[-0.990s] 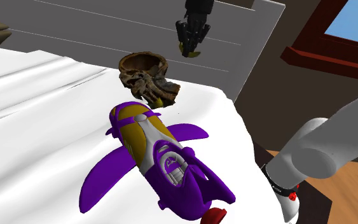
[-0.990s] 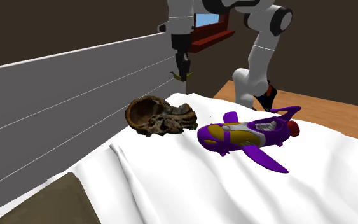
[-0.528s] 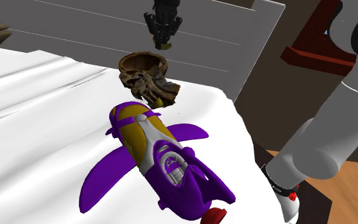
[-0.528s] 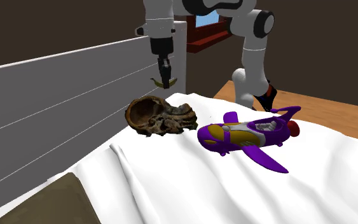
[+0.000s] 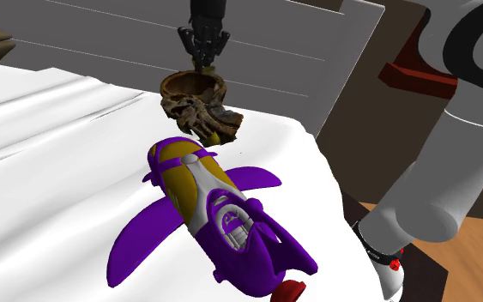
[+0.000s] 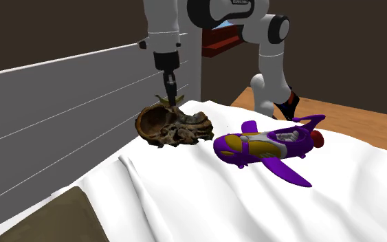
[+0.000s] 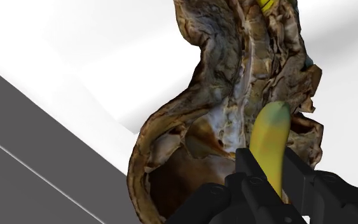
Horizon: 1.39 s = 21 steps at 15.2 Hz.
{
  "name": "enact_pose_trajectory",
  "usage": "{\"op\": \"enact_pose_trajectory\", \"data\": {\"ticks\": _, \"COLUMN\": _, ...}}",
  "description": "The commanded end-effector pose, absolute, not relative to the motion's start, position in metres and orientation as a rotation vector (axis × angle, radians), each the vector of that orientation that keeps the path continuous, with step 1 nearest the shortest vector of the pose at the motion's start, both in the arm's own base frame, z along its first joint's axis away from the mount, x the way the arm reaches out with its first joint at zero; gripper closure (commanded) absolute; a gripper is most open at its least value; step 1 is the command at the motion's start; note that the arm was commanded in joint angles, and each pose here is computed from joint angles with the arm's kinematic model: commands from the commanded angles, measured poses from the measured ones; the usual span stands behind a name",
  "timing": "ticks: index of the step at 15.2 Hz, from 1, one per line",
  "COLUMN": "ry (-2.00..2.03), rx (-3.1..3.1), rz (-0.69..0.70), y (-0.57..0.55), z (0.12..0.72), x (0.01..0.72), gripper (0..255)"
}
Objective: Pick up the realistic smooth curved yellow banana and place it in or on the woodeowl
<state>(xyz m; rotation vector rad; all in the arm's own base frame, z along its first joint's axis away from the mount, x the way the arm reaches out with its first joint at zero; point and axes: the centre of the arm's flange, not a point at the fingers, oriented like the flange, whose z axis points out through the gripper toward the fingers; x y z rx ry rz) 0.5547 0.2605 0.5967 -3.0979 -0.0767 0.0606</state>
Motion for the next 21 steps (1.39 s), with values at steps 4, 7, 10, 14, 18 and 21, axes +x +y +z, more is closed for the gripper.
{"op": "enact_pose_trajectory", "data": {"ticks": 4, "ry": -0.077, "rx": -3.098, "rz": 0.06, "y": 0.261, "z": 0.571, "x": 0.555, "gripper": 255}}
{"op": "enact_pose_trajectory", "data": {"ticks": 7, "ry": -0.077, "rx": -3.098, "rz": 0.06, "y": 0.261, "z": 0.559, "x": 0.555, "gripper": 255}}
{"op": "enact_pose_trajectory", "data": {"ticks": 10, "ry": -0.077, "rx": -3.098, "rz": 0.06, "y": 0.261, "z": 0.559, "x": 0.555, "gripper": 255}}
{"op": "enact_pose_trajectory", "data": {"ticks": 14, "ry": -0.077, "rx": -3.098, "rz": 0.06, "y": 0.261, "z": 0.559, "x": 0.555, "gripper": 255}}
{"op": "enact_pose_trajectory", "data": {"ticks": 18, "ry": -0.077, "rx": -3.098, "rz": 0.06, "y": 0.261, "z": 0.559, "x": 0.555, "gripper": 0}}
{"op": "enact_pose_trajectory", "data": {"ticks": 21, "ry": -0.077, "rx": -3.098, "rz": 0.06, "y": 0.26, "z": 0.572, "x": 0.556, "gripper": 0}}
